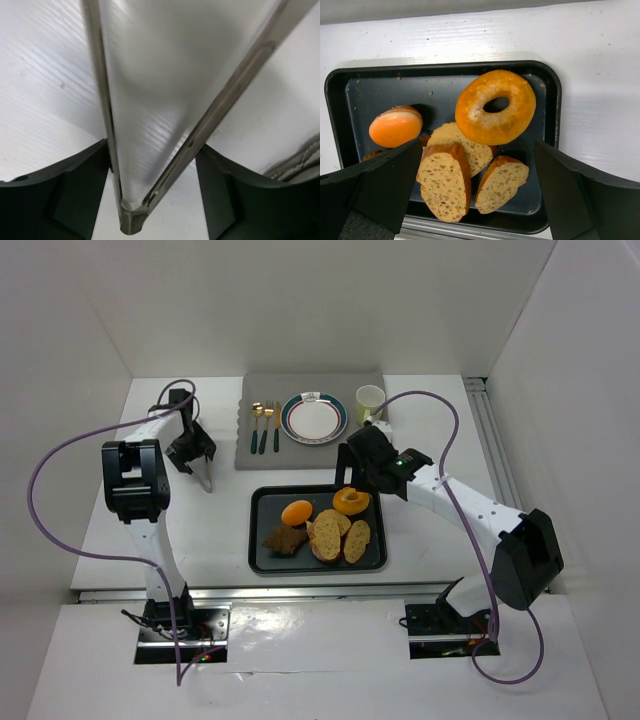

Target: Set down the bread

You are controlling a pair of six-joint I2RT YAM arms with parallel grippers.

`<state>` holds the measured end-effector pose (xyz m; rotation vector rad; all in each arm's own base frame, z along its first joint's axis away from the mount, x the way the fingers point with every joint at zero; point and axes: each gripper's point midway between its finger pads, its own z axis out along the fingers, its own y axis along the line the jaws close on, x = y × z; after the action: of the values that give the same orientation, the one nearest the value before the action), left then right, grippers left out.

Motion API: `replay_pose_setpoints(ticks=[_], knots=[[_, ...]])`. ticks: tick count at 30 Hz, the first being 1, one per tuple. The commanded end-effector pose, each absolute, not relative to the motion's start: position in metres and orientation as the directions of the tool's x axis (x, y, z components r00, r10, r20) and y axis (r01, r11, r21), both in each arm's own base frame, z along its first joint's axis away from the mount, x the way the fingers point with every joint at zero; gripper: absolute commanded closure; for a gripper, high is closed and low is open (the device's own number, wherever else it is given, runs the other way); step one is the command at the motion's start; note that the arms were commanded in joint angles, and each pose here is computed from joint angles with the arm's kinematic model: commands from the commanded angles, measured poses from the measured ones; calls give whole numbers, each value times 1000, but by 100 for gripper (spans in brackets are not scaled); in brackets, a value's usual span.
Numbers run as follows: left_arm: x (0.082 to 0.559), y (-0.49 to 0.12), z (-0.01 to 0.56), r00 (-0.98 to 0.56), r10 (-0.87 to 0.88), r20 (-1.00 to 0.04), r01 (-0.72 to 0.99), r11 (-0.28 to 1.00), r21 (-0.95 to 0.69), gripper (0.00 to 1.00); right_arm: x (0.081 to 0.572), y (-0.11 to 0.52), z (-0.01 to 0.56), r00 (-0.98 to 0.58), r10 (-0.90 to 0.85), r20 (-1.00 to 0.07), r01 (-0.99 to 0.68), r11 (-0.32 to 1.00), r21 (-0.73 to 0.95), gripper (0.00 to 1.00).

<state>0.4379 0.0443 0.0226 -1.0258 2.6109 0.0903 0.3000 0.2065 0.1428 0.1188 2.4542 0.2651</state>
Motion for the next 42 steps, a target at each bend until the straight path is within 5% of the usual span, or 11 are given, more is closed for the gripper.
replay_pose_setpoints(ticks=[1, 6, 10, 15, 18, 29, 32, 38, 42], knots=[[443, 55, 15, -695, -644, -320, -665, 745, -56, 21, 311, 217, 157, -756, 165, -633, -9, 965, 263, 1], [447, 69, 38, -678, -632, -375, -658, 749, -72, 57, 313, 222, 162, -751, 191, -632, -4, 956, 293, 1], [451, 73, 91, -649, -592, -478, -622, 775, -114, 77, 317, 218, 170, -729, 191, -658, -2, 960, 281, 1], [438, 54, 158, -622, -524, -582, -552, 820, -149, 77, 334, 215, 196, -672, 172, -720, -31, 965, 259, 1], [432, 8, 196, -664, -422, -617, -355, 904, -236, 75, 347, 212, 209, -647, 144, -749, -34, 975, 218, 1], [309, -176, 213, -822, 39, -568, 245, 925, -291, 67, 371, 169, 244, -571, 160, -805, 49, 986, 162, 1], [284, -182, 213, -833, 95, -545, 280, 923, -266, 63, 370, 151, 247, -557, 186, -809, 85, 982, 168, 1], [256, -193, 242, -807, 134, -575, 354, 890, -288, 40, 365, 136, 253, -539, 231, -810, 105, 973, 208, 1], [233, -208, 238, -817, 203, -540, 413, 859, -302, 40, 367, 126, 252, -538, 238, -809, 134, 971, 197, 1]])
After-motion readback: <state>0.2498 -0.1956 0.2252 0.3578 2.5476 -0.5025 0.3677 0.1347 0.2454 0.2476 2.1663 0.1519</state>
